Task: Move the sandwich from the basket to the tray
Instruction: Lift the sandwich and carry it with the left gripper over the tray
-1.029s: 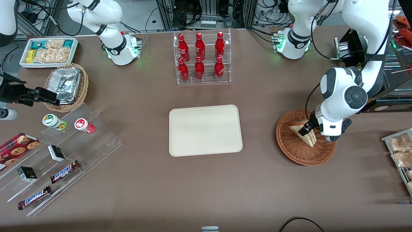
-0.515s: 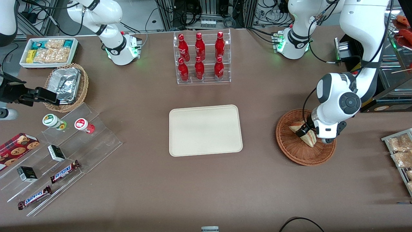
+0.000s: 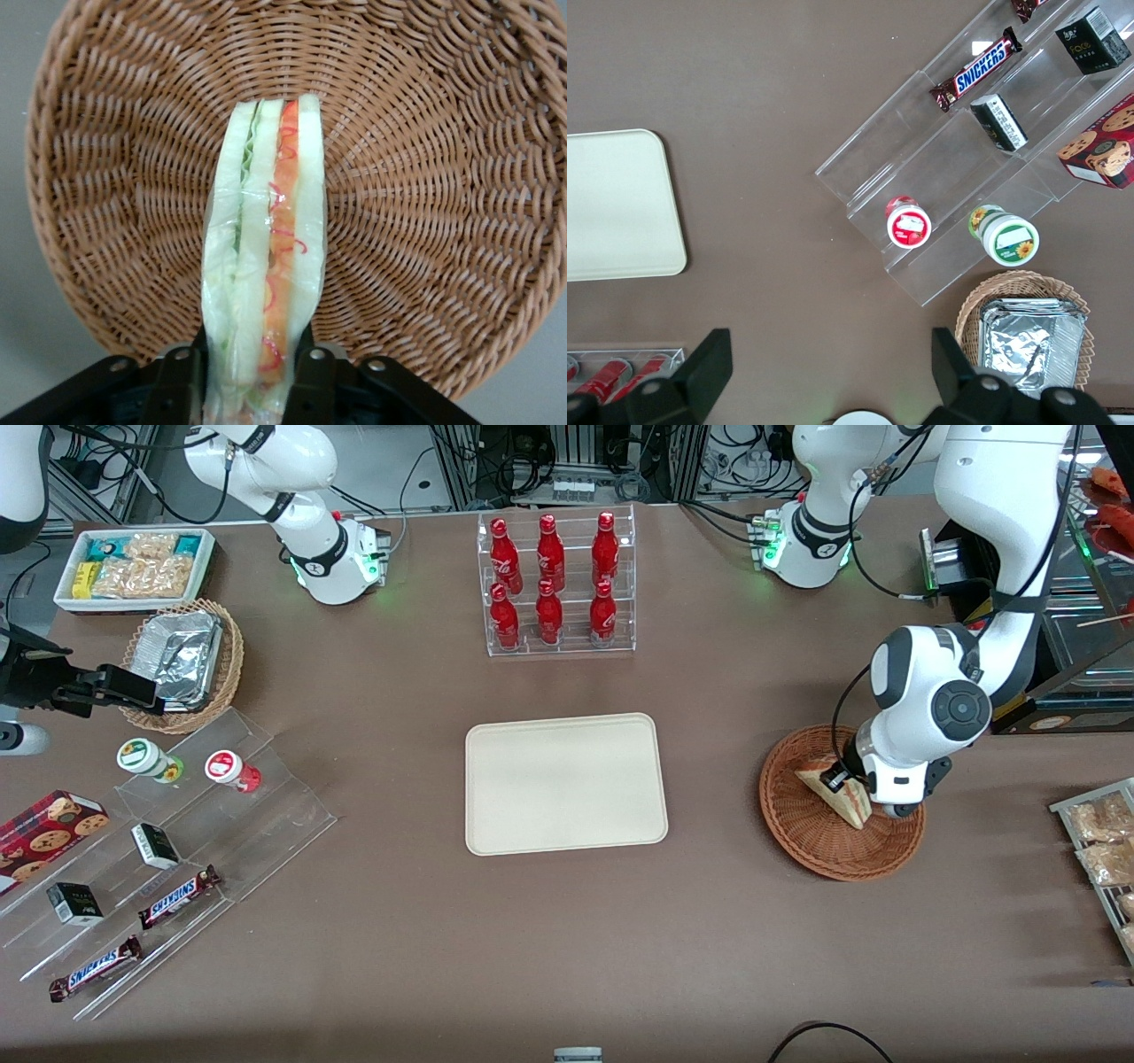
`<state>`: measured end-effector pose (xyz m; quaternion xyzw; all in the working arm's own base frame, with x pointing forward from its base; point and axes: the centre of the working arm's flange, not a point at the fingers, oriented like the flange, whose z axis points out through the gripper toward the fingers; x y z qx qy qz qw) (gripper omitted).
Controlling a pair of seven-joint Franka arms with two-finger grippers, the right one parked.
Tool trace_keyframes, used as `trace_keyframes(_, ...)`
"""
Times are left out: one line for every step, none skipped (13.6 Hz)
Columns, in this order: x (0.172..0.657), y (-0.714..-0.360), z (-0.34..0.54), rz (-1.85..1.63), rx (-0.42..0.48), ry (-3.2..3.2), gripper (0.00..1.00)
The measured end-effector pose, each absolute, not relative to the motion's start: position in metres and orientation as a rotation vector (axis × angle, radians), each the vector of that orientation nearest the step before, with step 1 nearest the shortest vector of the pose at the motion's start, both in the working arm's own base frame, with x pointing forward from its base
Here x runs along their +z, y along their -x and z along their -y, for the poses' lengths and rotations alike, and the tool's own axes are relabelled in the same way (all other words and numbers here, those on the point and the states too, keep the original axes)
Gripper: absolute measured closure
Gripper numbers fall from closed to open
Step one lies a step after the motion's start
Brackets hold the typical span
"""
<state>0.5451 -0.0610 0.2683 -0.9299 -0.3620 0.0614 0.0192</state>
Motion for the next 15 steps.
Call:
trace_keyframes(0.278, -0.545, 0.062, 1.106, 0.196, 2.883, 0.7)
trace_keyframes(0.291, -0.546, 0.067, 1.08, 0.203, 2.882, 0.73)
trace_keyframes(0.305, -0.548, 0.079, 1.044, 0.208, 2.887, 0.76)
trace_keyframes(0.319, -0.549, 0.095, 0.996, 0.21, 2.895, 0.83)
trace_keyframes(0.331, -0.55, 0.113, 0.937, 0.211, 2.901, 0.85)
trace_keyframes(0.342, -0.551, 0.132, 0.879, 0.208, 2.906, 0.85)
trace_keyframes(0.352, -0.551, 0.151, 0.825, 0.202, 2.915, 0.85)
trace_keyframes(0.36, -0.549, 0.17, 0.763, 0.194, 2.932, 0.85)
trace_keyframes(0.365, -0.546, 0.189, 0.69, 0.184, 2.953, 0.85)
trace_keyframes(0.368, -0.541, 0.208, 0.614, 0.178, 2.972, 0.85)
trace_keyframes(0.367, -0.535, 0.227, 0.545, 0.177, 2.985, 0.85)
trace_keyframes(0.365, -0.528, 0.245, 0.487, 0.178, 2.994, 0.85)
trace_keyframes(0.363, -0.523, 0.266, 0.431, 0.176, 3.002, 0.85)
trace_keyframes(0.361, -0.518, 0.289, 0.376, 0.175, 3.013, 0.85)
trace_keyframes(0.359, -0.514, 0.313, 0.326, 0.177, 3.027, 0.85)
